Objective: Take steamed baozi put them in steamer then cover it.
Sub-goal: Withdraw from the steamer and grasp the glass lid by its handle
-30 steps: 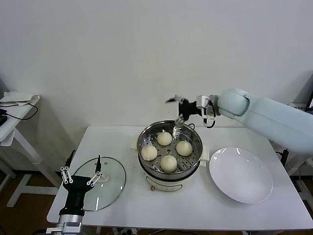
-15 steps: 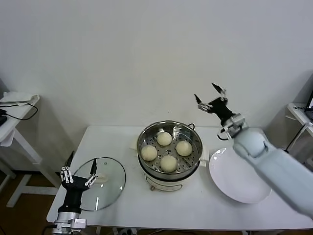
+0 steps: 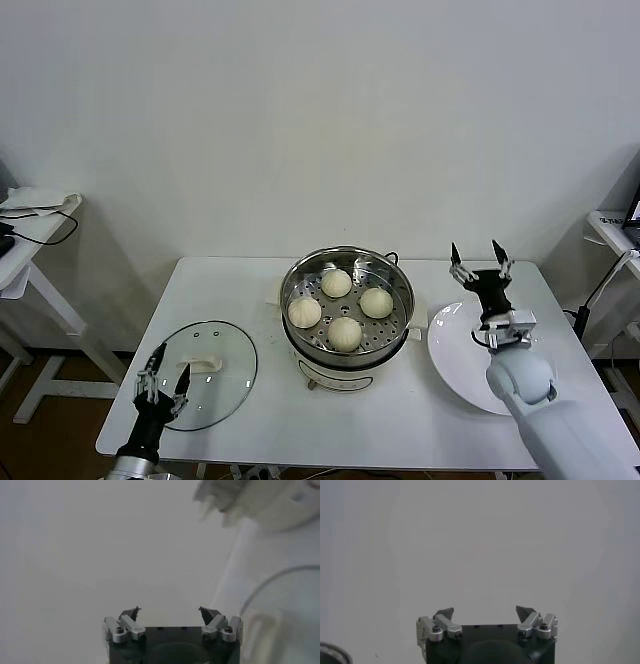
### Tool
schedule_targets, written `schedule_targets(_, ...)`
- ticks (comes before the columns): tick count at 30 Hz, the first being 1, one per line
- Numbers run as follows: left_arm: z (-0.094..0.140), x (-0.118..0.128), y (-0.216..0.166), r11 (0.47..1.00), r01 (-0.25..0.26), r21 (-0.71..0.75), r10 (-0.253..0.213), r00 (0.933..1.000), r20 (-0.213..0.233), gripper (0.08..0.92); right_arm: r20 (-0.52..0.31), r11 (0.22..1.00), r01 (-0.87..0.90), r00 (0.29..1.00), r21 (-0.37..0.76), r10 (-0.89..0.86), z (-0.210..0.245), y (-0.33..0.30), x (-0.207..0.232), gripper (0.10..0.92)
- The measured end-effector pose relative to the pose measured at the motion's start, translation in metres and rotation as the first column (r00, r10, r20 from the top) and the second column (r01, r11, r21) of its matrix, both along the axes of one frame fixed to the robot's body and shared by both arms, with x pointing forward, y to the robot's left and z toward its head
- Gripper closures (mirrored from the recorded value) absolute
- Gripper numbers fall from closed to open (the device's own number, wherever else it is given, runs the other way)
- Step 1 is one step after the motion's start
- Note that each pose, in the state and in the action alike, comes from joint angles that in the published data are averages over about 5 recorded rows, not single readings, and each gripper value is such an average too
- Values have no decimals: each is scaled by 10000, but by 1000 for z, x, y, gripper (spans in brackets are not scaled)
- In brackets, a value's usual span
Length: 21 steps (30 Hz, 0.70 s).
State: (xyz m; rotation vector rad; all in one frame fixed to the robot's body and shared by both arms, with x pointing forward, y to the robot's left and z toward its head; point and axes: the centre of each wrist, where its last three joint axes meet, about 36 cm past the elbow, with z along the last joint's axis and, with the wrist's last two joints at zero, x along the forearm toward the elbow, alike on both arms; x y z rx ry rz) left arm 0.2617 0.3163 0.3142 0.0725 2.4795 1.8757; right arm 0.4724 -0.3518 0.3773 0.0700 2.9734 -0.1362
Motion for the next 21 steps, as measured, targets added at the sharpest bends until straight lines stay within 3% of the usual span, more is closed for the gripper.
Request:
schedule_targets(12, -39, -4, 9, 9802, 594, 1890, -558, 9981, -246, 177, -562, 9951, 687, 9963, 704, -648, -37, 14, -34, 200)
schedule_targets(21, -59, 8, 15, 9569, 661, 2828, -612, 9978, -262, 177, -827, 9924, 905, 9931, 839, -835, -51, 16, -48, 200)
